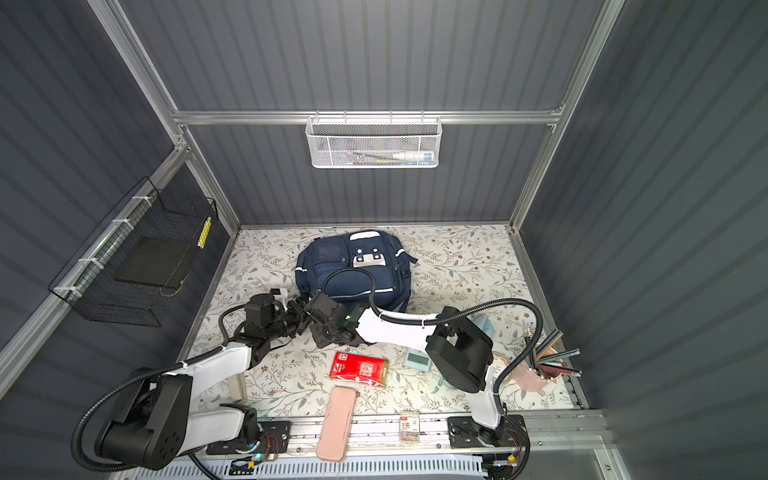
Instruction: Pack the student bag
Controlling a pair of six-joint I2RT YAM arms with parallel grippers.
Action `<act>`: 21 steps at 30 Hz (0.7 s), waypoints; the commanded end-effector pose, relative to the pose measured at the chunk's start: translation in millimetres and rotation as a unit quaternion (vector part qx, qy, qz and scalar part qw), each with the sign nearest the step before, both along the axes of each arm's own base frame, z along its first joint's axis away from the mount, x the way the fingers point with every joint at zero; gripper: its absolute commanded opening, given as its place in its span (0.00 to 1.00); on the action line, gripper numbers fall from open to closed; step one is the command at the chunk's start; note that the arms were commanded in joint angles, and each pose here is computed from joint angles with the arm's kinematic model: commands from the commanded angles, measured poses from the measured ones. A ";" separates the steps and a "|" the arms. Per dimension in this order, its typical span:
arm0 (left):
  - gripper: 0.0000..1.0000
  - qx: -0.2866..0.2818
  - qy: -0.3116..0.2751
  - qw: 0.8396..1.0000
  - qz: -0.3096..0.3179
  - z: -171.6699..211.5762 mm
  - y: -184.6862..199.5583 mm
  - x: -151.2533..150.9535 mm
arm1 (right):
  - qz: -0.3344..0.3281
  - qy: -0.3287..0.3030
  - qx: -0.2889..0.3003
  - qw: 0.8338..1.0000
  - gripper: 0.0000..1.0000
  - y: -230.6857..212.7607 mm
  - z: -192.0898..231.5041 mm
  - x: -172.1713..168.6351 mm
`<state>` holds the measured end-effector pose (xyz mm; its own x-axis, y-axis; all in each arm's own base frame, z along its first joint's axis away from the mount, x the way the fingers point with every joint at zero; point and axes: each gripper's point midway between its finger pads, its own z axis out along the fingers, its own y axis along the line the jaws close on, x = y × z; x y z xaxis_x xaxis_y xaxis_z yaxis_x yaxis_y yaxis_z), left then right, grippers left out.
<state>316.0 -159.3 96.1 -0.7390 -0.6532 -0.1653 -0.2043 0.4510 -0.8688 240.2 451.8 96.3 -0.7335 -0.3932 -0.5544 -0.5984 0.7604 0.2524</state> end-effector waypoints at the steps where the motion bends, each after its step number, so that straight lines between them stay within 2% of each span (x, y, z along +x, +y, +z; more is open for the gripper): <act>1: 0.54 -0.026 -0.008 1.000 0.006 7.7 -10.8 6.6 | 0.006 -0.021 0.039 0.999 0.00 13.5 21.3 0.9; 2: 0.46 -0.029 -0.009 1.000 0.004 5.6 -12.0 7.4 | 0.008 -0.020 0.042 0.999 0.00 13.9 20.4 -0.8; 3: 0.34 -0.033 -0.011 0.999 0.004 5.2 -12.7 8.2 | 0.008 -0.019 0.041 0.999 0.00 13.2 19.2 -2.0; 5: 0.05 -0.033 -0.013 0.999 0.001 4.2 -13.4 8.1 | 0.004 -0.016 0.035 0.999 0.00 8.8 16.0 -3.0; 6: 0.00 -0.027 -0.013 1.000 0.001 3.4 -12.3 7.9 | 0.002 -0.010 0.031 0.999 0.00 4.5 14.4 -4.4; 10: 0.00 -0.016 -0.008 1.000 0.009 1.4 -2.4 6.7 | -0.021 0.004 0.021 1.000 0.00 -27.1 12.0 -10.5; 14: 0.00 -0.015 -0.011 1.000 0.018 7.0 14.5 10.8 | -0.047 0.019 -0.034 0.998 0.00 -79.6 -5.8 -13.6; 21: 0.00 0.010 -0.025 0.999 0.033 21.3 37.7 15.3 | -0.124 0.031 -0.062 0.990 0.00 -168.5 -18.4 5.5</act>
<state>316.6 -141.8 97.9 -0.7333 -0.6696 -0.1176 -0.2354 0.4124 -0.8800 235.4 337.6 92.8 -0.8071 -0.2919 -0.5133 -0.4763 0.8356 0.2737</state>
